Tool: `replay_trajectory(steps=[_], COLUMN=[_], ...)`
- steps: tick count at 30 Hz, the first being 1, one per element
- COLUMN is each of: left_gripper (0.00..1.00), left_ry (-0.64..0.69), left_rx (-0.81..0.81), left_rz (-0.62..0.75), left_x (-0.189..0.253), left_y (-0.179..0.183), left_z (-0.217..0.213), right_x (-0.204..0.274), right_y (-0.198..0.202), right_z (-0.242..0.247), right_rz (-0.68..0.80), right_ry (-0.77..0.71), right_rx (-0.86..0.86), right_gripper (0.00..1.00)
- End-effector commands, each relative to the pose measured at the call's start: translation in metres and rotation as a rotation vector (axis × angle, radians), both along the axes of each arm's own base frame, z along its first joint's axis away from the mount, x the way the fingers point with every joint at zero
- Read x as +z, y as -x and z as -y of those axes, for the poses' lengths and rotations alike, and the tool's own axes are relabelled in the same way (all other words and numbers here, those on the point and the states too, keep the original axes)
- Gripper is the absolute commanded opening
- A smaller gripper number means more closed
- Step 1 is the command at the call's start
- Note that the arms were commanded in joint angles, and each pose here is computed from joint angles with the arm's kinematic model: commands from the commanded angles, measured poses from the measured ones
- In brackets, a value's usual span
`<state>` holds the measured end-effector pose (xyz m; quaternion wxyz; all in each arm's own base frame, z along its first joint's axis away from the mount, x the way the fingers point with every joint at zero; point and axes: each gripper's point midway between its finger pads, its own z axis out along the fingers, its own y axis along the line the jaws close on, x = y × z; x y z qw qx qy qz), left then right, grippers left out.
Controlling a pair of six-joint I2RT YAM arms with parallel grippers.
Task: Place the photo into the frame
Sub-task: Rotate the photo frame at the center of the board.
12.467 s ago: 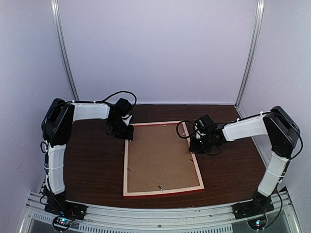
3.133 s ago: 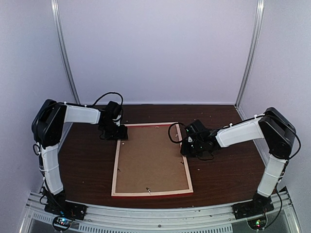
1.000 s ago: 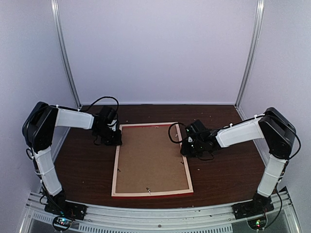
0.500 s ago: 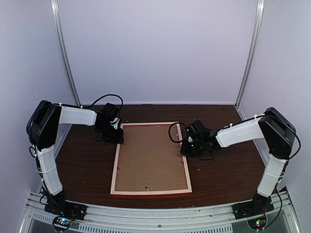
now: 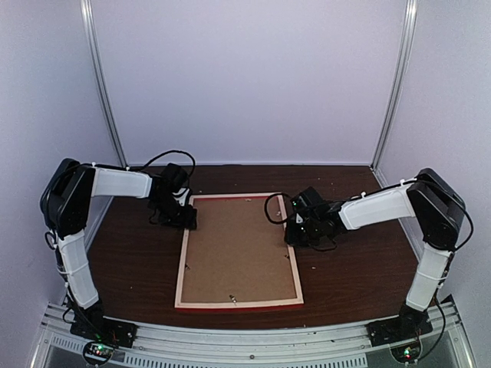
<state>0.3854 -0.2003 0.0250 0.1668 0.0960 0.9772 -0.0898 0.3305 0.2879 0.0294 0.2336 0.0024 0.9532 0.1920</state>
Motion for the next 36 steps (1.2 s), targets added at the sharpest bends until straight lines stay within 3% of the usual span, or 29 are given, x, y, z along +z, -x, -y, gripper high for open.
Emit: replay_trajectory(steps=[1,18,23,26,31,36], left_gripper=[0.71,0.88,0.93,0.94,0.95,0.94], left_ry=[0.022,0.029,0.021,0.027,0.002,-0.004], left_rx=[-0.015,-0.114,-0.174,-0.247,-0.34,-0.429], left_rz=[0.03,0.135,0.147,0.14,0.14,0.145], left_x=[0.023,0.059,0.053,0.049,0.044,0.034], left_y=[0.004,-0.011,-0.03,-0.041,-0.058,-0.073], left_z=[0.002,-0.002,0.004,0.016,0.026,0.038], right_x=[-0.015,0.001,0.005,0.003,0.017,0.036], right_y=[0.011,-0.022,-0.031,-0.035,-0.038,-0.035], right_z=[0.001,0.039,0.034,0.036,0.036,0.033], right_rz=[-0.09,-0.22,-0.232,-0.232,-0.188,-0.145], right_ry=[0.045,0.212,0.185,0.216,0.176,0.107], right_rx=[0.079,0.446,0.546,0.595,0.559,0.496], right_gripper=[0.0,0.0,0.01,0.11,0.41,0.51])
